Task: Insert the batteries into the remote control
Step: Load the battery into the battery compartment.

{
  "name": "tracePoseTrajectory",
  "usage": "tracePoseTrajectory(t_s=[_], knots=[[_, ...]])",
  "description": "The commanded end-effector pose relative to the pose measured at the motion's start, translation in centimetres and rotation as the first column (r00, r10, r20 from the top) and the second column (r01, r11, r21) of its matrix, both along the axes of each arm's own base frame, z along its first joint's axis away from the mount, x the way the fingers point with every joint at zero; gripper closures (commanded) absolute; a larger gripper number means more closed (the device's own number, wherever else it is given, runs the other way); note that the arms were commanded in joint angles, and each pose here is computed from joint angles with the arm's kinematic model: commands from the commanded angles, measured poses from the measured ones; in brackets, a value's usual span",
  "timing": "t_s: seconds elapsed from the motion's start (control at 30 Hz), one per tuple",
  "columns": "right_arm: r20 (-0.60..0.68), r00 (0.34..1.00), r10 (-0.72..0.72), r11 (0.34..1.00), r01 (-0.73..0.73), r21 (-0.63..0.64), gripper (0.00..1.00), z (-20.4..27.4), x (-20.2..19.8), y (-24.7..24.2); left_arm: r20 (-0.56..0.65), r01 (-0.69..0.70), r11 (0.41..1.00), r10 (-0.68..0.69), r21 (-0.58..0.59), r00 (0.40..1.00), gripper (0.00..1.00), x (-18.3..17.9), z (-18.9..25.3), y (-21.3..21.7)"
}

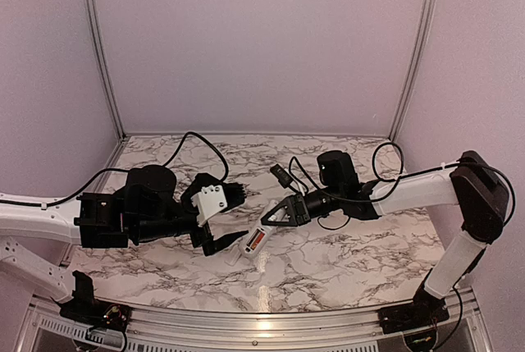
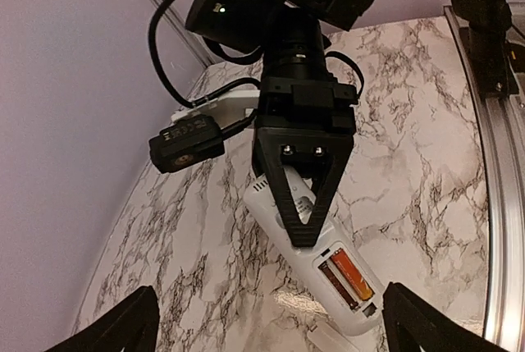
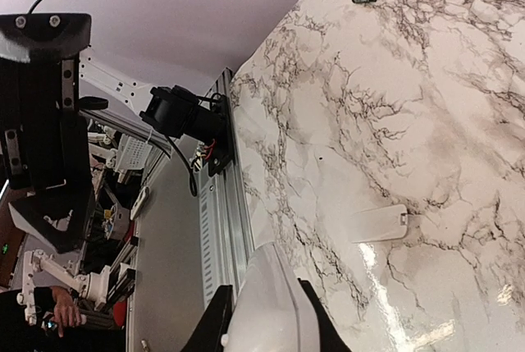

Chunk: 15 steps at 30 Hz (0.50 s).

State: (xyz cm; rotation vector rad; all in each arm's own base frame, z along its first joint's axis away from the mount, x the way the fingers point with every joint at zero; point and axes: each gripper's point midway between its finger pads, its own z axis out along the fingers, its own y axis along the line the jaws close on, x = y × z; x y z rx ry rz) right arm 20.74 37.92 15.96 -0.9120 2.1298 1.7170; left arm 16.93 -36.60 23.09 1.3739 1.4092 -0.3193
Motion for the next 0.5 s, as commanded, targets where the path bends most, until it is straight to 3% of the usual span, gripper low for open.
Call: tracePoseTrajectory(t_s=[0.0, 0.1, 0.17, 0.33, 0.47], knots=[[0.111, 0.991, -0.075, 0.995, 0.067, 0.071, 1.0, 3.2, 1.6, -0.4, -0.275, -0.191, 0.936, 0.108, -0.296, 0.955, 0.01, 2.9, 3.5, 1.9], [0.155, 0.982, -0.106, 0.992, 0.093, 0.091, 1.0, 4.4, 2.1, -0.6, -0.513, -0.288, 0.882, 0.063, -0.373, 0.856, 0.01, 4.6, 3.1, 2.3], [0.173, 0.978, -0.119, 0.99, 0.103, 0.1, 1.0, 4.9, 2.3, -0.6, -0.609, -0.309, 0.87, 0.013, -0.385, 0.793, 0.01, 4.8, 2.5, 1.7], [0.214, 0.959, -0.188, 0.981, 0.171, 0.094, 1.0, 5.5, 3.3, -1.0, -0.721, -0.354, 0.844, -0.054, -0.402, 0.691, 0.01, 5.0, 1.7, 0.3], [0.215, 0.939, -0.268, 0.963, 0.255, 0.087, 1.0, 5.9, 4.3, -1.5, -0.793, -0.429, 0.821, -0.048, -0.378, 0.608, 0.08, 5.9, 0.3, -0.6]])
